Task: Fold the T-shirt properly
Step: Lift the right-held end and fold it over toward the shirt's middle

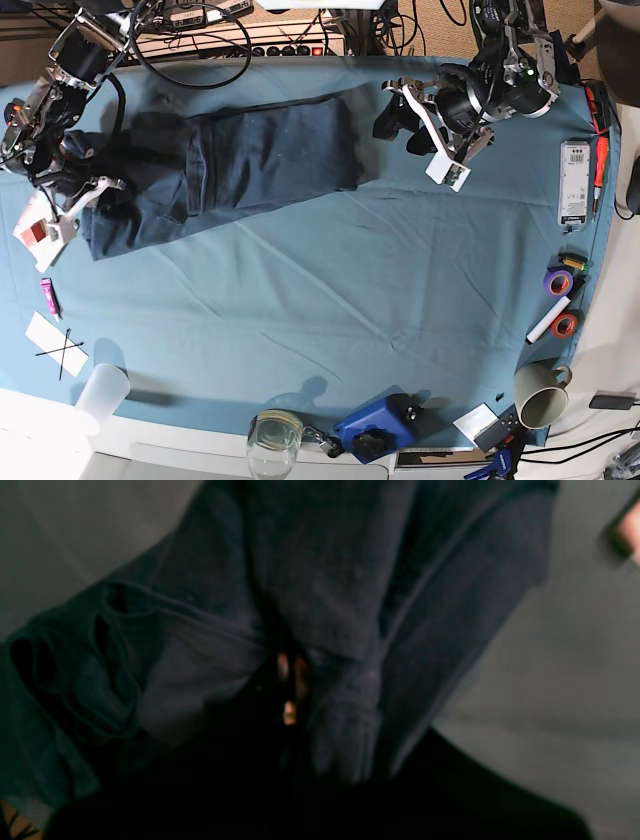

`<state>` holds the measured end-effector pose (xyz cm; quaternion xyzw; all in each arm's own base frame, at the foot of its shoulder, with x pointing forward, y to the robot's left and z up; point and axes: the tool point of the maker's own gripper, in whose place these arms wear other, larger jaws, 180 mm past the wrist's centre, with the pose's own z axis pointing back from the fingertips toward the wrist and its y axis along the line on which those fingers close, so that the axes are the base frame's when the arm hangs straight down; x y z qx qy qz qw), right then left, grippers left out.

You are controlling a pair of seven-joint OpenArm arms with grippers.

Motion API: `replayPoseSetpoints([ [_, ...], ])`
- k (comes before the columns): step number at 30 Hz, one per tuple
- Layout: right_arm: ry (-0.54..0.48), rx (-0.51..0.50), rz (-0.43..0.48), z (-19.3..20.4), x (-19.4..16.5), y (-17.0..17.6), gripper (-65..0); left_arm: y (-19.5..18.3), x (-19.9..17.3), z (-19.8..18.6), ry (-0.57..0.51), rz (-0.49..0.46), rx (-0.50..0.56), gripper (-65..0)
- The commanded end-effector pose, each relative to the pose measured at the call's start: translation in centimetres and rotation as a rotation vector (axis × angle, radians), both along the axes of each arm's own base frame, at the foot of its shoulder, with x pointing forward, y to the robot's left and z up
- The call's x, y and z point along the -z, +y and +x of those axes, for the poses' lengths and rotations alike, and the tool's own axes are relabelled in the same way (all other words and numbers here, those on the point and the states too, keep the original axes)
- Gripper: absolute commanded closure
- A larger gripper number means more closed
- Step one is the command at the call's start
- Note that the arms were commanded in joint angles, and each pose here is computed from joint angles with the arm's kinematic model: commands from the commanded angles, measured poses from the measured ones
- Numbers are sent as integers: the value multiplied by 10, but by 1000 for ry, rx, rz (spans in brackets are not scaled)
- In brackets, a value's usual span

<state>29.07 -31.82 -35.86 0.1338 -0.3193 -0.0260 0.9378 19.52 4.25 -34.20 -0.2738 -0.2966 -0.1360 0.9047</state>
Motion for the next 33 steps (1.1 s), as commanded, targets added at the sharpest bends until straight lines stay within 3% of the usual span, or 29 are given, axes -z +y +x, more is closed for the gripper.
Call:
replayPoseSetpoints([
  [1, -69, 5, -50, 14, -26, -9, 0, -2, -8, 2, -26, -11, 5, -356],
  [5, -88, -48, -140, 19, -50, 2, 0, 8, -6, 3, -17, 3, -20, -356],
  [8, -98, -117, -177, 22, -56, 19, 0, 34, -9, 9, -29, 22, -112, -356],
  [13, -42, -248, -152, 23, -37, 62, 0, 86, -13, 13, -49, 85, -217, -356],
  [21, -88, -480, 9, 22, -38, 147, 0, 132, -17, 6, -59, 148, -293, -356],
  [28, -244, -604, -12, 19, -73, 196, 0, 139, -18, 4, -60, 158, -316, -356],
  [33, -235, -607, -2, 10, -68, 202, 0, 140, -13, -5, -40, 162, -318, -356],
])
